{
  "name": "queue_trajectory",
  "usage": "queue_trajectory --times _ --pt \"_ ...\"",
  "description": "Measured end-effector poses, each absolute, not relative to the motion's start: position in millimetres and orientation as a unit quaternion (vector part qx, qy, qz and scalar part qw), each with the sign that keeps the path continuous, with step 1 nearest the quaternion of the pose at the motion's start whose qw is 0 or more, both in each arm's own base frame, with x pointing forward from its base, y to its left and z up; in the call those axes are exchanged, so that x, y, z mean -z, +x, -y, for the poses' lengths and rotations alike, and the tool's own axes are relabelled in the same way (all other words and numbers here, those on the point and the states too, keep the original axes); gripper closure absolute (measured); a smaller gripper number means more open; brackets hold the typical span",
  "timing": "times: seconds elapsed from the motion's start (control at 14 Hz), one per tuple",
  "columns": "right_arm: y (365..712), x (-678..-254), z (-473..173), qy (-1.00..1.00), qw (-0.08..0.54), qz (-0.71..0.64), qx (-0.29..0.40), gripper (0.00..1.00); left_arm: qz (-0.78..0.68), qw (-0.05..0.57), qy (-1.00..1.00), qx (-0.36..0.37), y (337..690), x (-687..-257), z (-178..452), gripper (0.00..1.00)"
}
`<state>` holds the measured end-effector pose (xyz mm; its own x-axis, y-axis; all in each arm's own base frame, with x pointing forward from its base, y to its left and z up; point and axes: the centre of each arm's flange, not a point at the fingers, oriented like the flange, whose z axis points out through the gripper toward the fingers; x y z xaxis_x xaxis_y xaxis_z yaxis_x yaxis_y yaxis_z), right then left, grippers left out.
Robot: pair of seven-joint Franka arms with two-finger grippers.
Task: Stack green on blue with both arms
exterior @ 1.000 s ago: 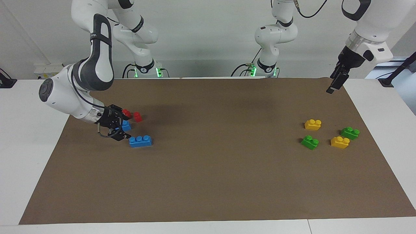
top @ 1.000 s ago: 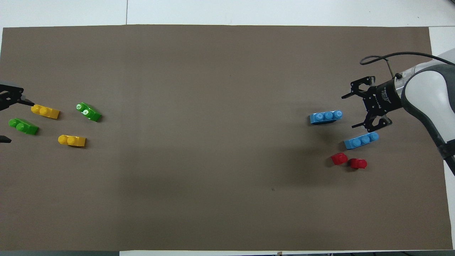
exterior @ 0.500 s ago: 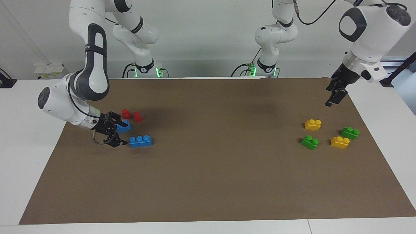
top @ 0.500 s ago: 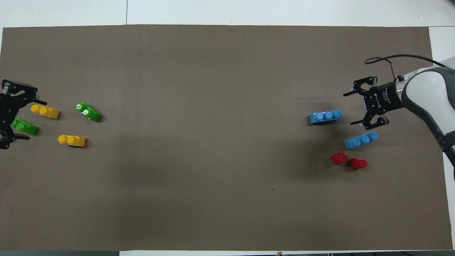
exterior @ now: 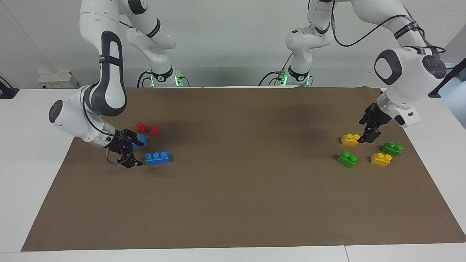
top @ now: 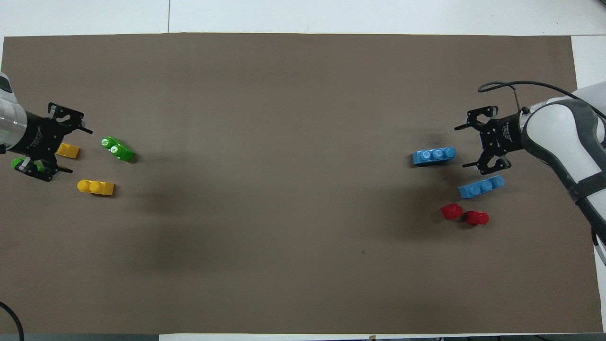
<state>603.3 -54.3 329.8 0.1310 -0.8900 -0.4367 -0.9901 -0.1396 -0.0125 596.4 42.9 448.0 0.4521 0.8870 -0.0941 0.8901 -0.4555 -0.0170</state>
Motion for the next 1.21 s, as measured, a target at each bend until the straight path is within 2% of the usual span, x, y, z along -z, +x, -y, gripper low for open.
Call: queue_trajectory --times 0.71,1.21 --pt "594.1 -298.2 43.1 -0.725 0.164 -0.653 -0.146 0.00 -0.498 0.008 0.866 0.046 641.9 -378.7 -49.8 0.00" --pt "588.6 -280.2 32.5 -0.739 0.171 -0.637 -0.134 0.01 -0.438 0.010 0.898 0.036 650.9 -352.2 -47.9 0.00"
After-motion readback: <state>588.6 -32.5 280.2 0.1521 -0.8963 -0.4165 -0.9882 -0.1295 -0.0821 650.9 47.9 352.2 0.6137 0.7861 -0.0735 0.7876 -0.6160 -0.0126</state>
